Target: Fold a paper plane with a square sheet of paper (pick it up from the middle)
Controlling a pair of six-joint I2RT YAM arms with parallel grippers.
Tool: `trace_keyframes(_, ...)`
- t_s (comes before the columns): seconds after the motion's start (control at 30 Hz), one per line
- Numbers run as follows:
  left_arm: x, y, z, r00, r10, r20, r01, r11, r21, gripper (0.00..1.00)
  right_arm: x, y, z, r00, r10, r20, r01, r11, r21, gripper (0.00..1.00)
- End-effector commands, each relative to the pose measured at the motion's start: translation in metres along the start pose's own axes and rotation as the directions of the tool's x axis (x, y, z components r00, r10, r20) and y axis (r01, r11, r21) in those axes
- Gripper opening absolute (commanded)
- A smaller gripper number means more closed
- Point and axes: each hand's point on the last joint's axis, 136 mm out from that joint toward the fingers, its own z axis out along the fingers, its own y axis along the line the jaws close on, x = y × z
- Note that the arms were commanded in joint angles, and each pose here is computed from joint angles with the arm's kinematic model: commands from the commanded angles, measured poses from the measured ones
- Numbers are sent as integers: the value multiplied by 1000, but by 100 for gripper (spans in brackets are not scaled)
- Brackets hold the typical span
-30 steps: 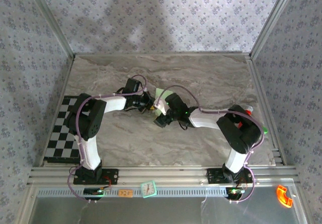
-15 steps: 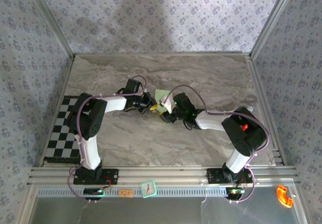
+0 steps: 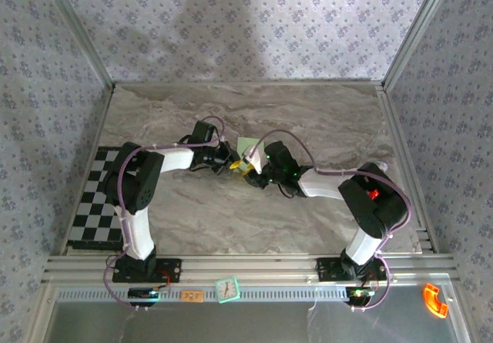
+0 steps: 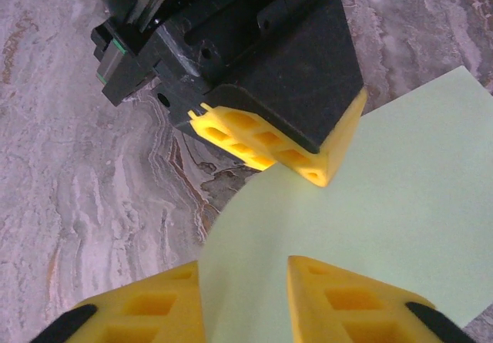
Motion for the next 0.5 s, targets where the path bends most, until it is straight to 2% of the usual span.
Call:
trace_keyframes(0.0,3,1,0,1000,-7,-11,7,1000,5,0,-3,6,5,1000,9,-8,-10,999,-39,27)
trace_keyframes(0.1,3,0,-1,1000,-7,-9,8,1000,9,2,-3,8,6,1000,15,-17,-16,998,-55,17)
trace_keyframes(0.23,0,-6,-12,1000,2,14,-2,1000,16,19,-5,13,4,999,37,-17,-38,995,-90,8)
trace_keyframes(0.33,-10,-7,-29,998,15,68,-15,1000,-1,32,-5,17,0,998,62,-10,-62,991,-120,5)
trace_keyframes(0.47,-21,-9,-49,991,57,124,-55,998,-17,41,-3,27,-5,996,94,-4,-93,979,-179,5)
